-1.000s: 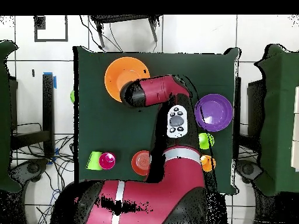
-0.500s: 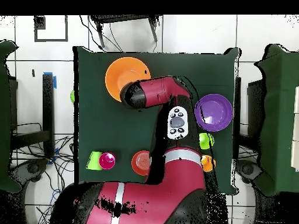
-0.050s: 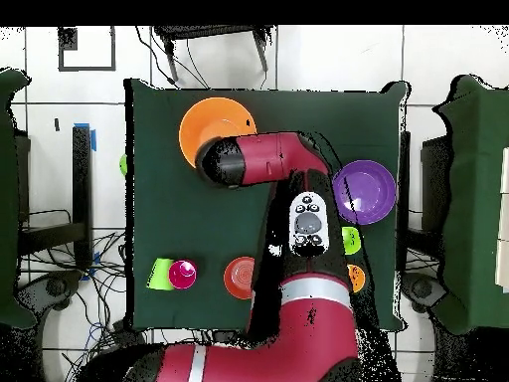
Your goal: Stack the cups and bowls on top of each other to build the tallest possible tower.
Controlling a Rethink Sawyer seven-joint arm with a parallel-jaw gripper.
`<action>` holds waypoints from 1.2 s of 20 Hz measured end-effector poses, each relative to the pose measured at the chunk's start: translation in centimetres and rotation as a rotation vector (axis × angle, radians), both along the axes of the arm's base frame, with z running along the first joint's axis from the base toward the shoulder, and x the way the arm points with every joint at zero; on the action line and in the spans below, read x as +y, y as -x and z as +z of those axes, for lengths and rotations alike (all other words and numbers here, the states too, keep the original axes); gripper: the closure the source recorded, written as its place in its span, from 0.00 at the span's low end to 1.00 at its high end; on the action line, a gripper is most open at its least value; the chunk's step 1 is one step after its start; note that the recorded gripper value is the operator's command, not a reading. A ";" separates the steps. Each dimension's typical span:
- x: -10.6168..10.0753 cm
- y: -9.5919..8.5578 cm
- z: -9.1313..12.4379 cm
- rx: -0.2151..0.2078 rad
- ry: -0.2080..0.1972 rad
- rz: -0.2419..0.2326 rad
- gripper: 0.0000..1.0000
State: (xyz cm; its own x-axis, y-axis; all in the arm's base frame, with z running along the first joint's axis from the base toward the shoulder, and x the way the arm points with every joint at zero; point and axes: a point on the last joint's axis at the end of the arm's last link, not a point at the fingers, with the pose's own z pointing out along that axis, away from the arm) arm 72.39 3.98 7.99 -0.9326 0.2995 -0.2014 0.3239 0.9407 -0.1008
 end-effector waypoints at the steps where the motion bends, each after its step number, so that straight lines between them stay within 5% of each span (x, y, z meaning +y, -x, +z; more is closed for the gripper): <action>1: 0.4 -0.3 1.1 -0.001 -0.006 -0.006 0.00; 6: 4.0 -1.9 6.4 -0.056 -0.045 0.010 0.00; 10: 7.4 -2.3 8.1 -0.083 -0.072 0.046 0.00; 16: 12.3 -1.7 7.8 -0.091 -0.091 0.111 0.00; 24: 19.9 -0.2 3.9 -0.151 -0.071 0.255 0.00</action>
